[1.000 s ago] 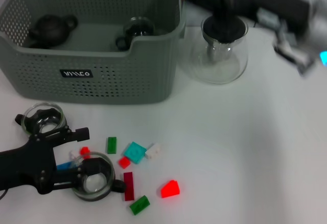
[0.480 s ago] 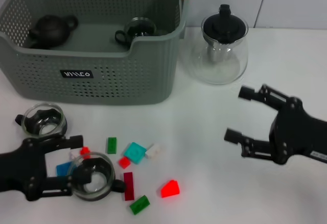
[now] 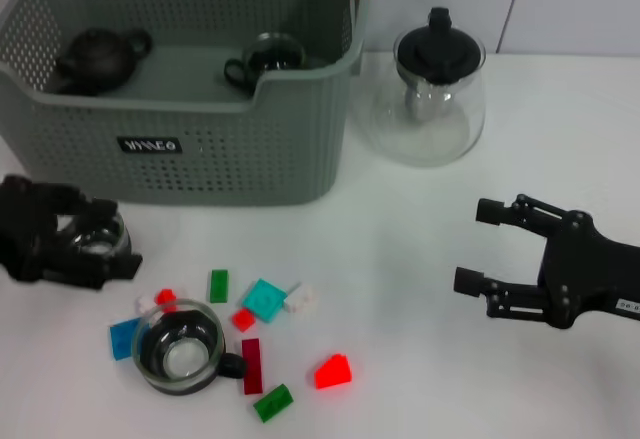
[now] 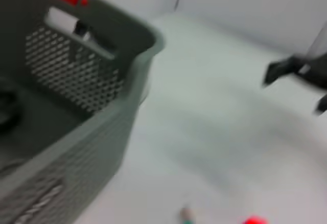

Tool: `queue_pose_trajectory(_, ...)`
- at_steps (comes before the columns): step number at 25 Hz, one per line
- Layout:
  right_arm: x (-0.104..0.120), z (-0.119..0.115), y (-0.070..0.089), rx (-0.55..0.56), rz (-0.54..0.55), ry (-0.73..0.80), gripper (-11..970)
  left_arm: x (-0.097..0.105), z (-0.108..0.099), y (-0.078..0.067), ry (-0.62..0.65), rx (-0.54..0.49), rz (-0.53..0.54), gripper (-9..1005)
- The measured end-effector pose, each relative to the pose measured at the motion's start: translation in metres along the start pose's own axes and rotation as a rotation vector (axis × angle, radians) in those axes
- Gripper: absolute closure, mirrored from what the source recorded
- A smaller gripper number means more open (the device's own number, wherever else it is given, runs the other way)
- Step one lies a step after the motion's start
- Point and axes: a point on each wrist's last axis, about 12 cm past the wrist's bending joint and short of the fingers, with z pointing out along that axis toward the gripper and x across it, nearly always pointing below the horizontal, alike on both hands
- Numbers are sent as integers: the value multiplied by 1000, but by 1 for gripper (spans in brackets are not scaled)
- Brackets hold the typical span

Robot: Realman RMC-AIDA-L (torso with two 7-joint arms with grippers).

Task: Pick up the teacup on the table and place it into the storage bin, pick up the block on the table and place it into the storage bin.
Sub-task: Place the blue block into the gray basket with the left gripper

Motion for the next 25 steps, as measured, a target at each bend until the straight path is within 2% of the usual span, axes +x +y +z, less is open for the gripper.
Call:
queue_pose_trajectory(3,-3,0,-3,0,6,-4,14,-36,-6,5,152,-94,31,154)
queue_pose_trajectory(5,-4,1,-4,-1,3,-6,14,-46,-6,8,231,-129,35,155)
queue_pose_trajectory(8,-5,3,-6,-3,24,-3,14,-55,5,9,381,-157,70,155)
queue_pose_trajectory(12,-5,3,-7,-8,47,18,14,-55,27,10,542,-198,127,155)
queue_pose_trajectory(21,-5,-2,-11,25,67,3,15,-52,59,4,534,-218,223,156)
queue_pose_trajectory(25,-3,-4,-11,41,86,-9,15,-49,73,5,543,-258,253,202)
